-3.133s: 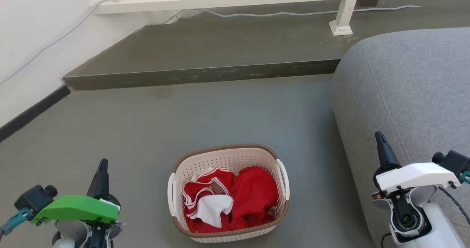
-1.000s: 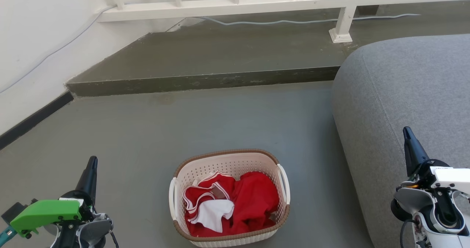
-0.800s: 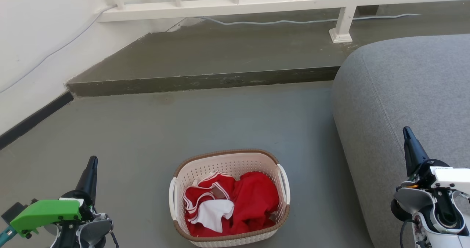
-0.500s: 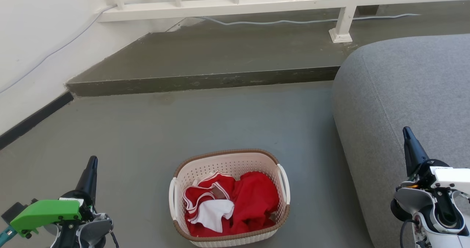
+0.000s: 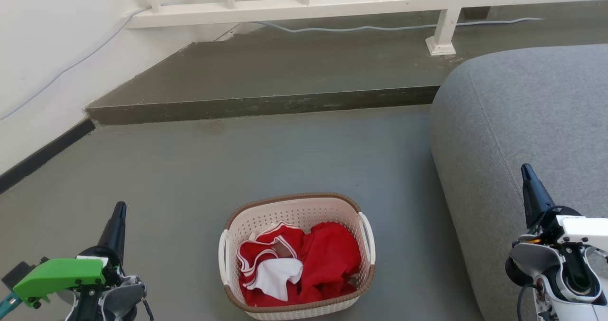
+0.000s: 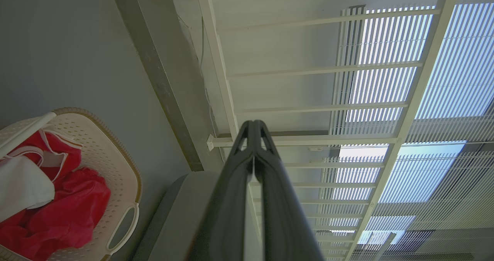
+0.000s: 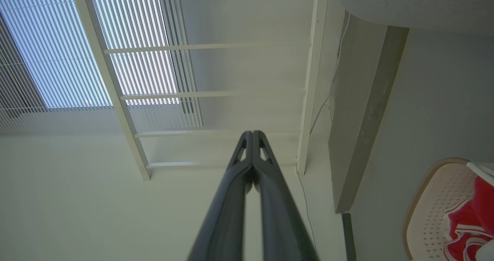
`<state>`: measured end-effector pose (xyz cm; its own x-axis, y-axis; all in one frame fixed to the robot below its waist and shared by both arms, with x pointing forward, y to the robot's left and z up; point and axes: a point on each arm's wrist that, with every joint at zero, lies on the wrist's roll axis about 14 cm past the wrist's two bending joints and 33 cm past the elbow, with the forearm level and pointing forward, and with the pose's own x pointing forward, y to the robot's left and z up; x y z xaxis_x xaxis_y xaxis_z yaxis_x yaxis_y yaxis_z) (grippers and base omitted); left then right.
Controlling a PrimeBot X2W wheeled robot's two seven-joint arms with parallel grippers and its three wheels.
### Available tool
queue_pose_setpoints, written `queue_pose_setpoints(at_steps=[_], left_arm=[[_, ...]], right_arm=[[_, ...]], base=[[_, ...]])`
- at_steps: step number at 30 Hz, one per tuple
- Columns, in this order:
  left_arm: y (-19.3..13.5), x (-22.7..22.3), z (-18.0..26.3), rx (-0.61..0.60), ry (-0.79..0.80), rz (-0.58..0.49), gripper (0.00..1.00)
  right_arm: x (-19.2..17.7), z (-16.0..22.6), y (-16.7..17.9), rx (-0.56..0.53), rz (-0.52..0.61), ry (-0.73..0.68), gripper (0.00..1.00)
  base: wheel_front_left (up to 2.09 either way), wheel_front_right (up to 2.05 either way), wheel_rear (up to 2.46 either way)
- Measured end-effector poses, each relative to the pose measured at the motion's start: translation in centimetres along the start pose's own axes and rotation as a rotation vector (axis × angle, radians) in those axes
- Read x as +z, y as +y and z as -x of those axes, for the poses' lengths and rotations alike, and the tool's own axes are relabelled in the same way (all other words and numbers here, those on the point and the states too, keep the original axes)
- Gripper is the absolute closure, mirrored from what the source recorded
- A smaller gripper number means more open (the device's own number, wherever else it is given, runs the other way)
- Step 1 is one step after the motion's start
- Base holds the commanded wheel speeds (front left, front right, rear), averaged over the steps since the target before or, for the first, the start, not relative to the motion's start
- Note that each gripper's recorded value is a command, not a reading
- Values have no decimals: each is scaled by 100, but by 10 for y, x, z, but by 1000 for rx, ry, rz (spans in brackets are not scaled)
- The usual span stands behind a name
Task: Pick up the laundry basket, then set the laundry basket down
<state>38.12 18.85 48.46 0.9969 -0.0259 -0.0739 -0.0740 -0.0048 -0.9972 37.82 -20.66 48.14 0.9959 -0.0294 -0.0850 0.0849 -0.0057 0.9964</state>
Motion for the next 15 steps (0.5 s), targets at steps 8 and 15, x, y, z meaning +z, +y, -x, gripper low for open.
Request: queue_pose_setpoints(at_steps=[8, 15], left_arm=[[0, 0, 0, -1, 0, 0, 100], [-1, 0, 0, -4, 0, 0, 100]], right_arm=[[0, 0, 0, 1, 0, 0, 100], [0, 0, 0, 1, -1, 0, 100]], base=[[0, 0, 0], [0, 0, 0]])
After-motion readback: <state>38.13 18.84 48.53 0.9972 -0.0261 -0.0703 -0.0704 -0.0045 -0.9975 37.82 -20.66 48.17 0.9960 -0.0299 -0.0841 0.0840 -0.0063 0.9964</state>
